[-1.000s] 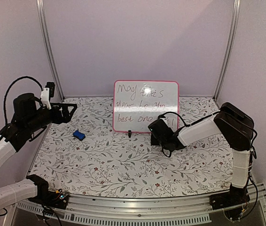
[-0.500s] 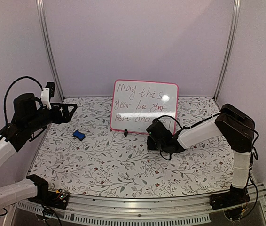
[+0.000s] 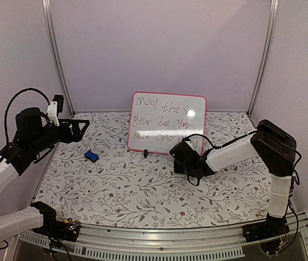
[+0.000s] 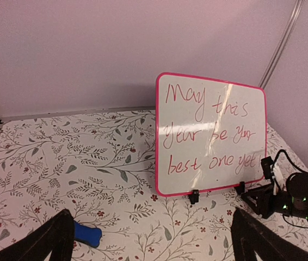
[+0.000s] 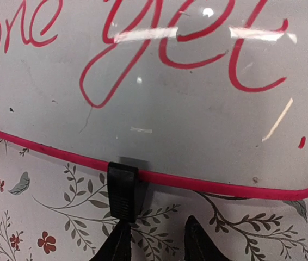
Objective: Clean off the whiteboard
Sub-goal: Move the whiteboard to the center of the board, then pick up the whiteboard eraser from the center of the board.
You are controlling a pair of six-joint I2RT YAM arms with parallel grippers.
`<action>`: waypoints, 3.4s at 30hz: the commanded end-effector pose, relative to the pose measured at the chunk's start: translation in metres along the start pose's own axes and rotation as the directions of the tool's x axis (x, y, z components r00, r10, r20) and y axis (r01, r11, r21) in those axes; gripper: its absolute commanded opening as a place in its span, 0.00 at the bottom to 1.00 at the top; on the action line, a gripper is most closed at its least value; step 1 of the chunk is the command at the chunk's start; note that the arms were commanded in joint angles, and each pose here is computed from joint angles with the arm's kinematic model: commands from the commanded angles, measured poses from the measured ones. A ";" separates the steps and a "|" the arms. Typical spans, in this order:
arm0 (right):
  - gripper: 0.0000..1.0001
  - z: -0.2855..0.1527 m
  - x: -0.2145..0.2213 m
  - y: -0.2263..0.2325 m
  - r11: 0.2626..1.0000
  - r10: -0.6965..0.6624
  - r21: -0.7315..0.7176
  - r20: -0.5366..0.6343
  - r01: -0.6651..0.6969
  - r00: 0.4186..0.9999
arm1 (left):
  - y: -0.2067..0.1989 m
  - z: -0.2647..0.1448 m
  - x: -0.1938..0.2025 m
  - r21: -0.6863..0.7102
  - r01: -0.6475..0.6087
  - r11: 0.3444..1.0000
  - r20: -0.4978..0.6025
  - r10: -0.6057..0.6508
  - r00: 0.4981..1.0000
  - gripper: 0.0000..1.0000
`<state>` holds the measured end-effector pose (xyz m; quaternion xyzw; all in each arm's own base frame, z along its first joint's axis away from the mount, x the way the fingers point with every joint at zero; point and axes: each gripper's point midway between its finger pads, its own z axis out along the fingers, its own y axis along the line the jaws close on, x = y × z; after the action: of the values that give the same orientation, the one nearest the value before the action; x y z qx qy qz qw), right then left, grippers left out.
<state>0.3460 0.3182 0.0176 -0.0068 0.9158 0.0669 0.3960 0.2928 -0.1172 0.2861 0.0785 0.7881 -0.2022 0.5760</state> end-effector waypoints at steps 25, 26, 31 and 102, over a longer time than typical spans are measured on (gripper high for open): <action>0.55 -0.034 -0.031 -0.031 1.000 -0.015 0.013 0.074 0.014 0.997 | 0.054 0.005 0.039 -0.377 0.249 0.892 -0.136 -0.319 0.938 1.00; 0.58 -0.037 -0.032 -0.030 1.000 -0.018 -0.002 0.075 0.018 0.997 | 0.061 0.005 0.045 -0.423 0.272 0.864 -0.139 -0.358 0.923 1.00; 0.70 -0.053 -0.040 -0.022 0.997 -0.032 -0.066 0.087 0.038 0.996 | 0.081 0.011 0.079 -0.566 0.298 0.768 -0.167 -0.461 0.872 1.00; 0.99 -0.113 -0.057 0.002 0.970 -0.040 -0.231 0.151 0.075 0.988 | 0.123 0.095 0.233 -0.867 0.147 0.476 -0.252 -0.673 0.695 0.84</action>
<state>0.3064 0.3019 0.1320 -0.0790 0.8728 0.1494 0.4579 0.3539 -0.0711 0.0101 -0.3287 0.9186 0.0652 0.2092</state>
